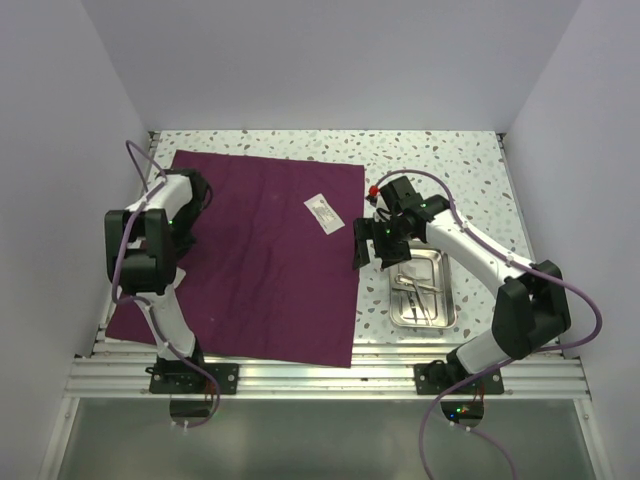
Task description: Prepare the surgical pack
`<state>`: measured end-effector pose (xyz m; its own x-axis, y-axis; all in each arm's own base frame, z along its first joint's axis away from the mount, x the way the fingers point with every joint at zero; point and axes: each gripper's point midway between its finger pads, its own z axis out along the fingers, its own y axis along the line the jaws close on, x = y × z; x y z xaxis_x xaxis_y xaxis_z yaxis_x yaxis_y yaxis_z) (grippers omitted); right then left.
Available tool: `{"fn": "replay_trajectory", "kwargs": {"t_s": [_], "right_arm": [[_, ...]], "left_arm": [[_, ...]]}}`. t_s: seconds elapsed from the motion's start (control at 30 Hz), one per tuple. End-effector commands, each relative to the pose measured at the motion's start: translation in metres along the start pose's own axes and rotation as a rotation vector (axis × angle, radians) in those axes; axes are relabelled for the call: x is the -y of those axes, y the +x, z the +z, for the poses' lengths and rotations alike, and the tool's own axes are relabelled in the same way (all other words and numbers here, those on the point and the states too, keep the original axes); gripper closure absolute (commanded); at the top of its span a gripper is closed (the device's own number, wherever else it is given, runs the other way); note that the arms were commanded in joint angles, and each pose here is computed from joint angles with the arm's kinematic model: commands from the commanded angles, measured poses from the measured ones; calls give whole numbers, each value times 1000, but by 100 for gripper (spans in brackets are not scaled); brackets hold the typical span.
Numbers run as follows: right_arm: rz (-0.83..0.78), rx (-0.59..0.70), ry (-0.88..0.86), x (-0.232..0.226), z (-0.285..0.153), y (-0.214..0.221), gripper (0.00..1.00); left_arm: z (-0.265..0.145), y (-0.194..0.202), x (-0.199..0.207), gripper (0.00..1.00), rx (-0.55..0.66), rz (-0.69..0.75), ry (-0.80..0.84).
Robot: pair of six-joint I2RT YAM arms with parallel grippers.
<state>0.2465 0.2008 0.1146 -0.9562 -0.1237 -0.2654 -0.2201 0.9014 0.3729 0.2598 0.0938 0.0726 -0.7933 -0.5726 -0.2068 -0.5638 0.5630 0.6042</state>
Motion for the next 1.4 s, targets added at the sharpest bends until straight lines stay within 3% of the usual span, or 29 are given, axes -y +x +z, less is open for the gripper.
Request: {"fn": "replay_trajectory", "kwargs": {"t_s": [0.0,0.8,1.1,1.3,1.37], "right_arm": [[-24,28,-23,-8,-2,-12,16],[-24,18,-9,-5,1,-13,16],[-25,16,-12,-5,2,-13,16],[-24,13,-12,-5,2,-13,16],[-23,9,-12,-5,3,-12,16]], "left_arm": [[2,-14,-2,100,36,-6,-24],[22,-9,37,96,-27,39,38],[22,-9,36,67,-27,44,36],[25,-8,40,52,-31,49,41],[27,-6,42,51,-35,51,46]]}}
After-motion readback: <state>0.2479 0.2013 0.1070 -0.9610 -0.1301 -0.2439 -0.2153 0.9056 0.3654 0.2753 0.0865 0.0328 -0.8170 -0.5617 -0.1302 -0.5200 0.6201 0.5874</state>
